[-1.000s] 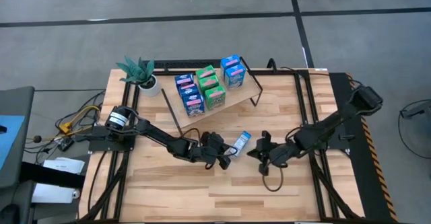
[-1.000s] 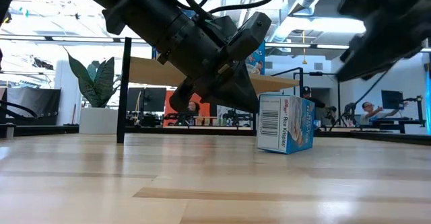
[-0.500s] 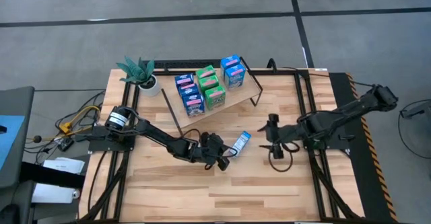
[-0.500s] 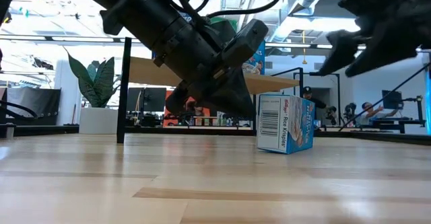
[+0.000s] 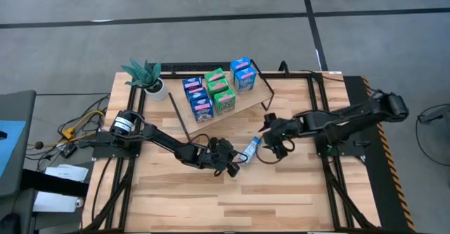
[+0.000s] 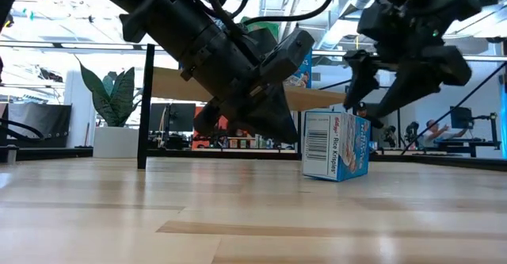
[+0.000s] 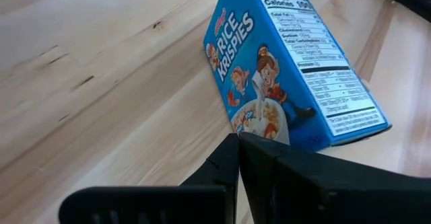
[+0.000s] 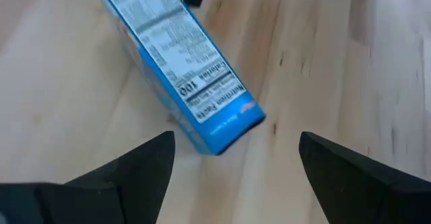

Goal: Stack cereal on shelf
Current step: Put the light blue cereal box on the shelf and align it with the other light blue cereal boxes

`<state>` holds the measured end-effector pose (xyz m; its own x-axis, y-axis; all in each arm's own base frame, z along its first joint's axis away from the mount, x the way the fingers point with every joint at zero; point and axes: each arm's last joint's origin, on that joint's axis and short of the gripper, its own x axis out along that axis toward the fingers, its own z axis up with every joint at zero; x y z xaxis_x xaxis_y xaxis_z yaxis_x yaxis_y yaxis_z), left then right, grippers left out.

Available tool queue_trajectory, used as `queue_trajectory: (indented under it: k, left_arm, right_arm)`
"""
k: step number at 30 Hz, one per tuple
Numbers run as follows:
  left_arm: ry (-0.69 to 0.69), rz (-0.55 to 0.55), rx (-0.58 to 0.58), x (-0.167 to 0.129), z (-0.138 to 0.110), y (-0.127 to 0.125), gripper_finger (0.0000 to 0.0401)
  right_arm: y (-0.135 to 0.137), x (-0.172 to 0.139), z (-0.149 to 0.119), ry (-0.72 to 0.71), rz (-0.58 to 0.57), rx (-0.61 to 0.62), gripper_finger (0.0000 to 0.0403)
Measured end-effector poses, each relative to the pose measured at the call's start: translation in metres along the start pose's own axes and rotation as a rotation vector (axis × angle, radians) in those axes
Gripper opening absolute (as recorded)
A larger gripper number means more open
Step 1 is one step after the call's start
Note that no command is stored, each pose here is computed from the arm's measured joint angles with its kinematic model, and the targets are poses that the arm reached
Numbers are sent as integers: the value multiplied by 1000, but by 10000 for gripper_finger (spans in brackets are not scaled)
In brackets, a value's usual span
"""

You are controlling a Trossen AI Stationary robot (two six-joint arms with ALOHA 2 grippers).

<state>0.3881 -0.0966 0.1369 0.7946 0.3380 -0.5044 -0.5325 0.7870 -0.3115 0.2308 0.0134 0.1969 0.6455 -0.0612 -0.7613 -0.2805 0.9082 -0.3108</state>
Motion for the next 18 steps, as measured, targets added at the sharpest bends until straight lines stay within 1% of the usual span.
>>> queue_trajectory:
  k: [3, 7, 11, 15, 18]
  left_arm:
    - [4, 2, 1, 0, 0, 0, 0]
    - [8, 6, 4, 0, -1, 1, 0]
    - [11, 10, 7, 0, -1, 1, 0]
    - [13, 13, 9, 0, -1, 1, 0]
    - [16, 15, 11, 0, -2, 2, 0]
  right_arm:
    - [-3, 8, 5, 10, 4, -86, 340]
    - [-4, 18, 8, 21, 59, -148, 340]
    - [-4, 26, 12, 32, 73, -212, 340]
    - [-3, 34, 10, 40, 130, -227, 339]
    - [-2, 37, 10, 39, 156, -227, 329]
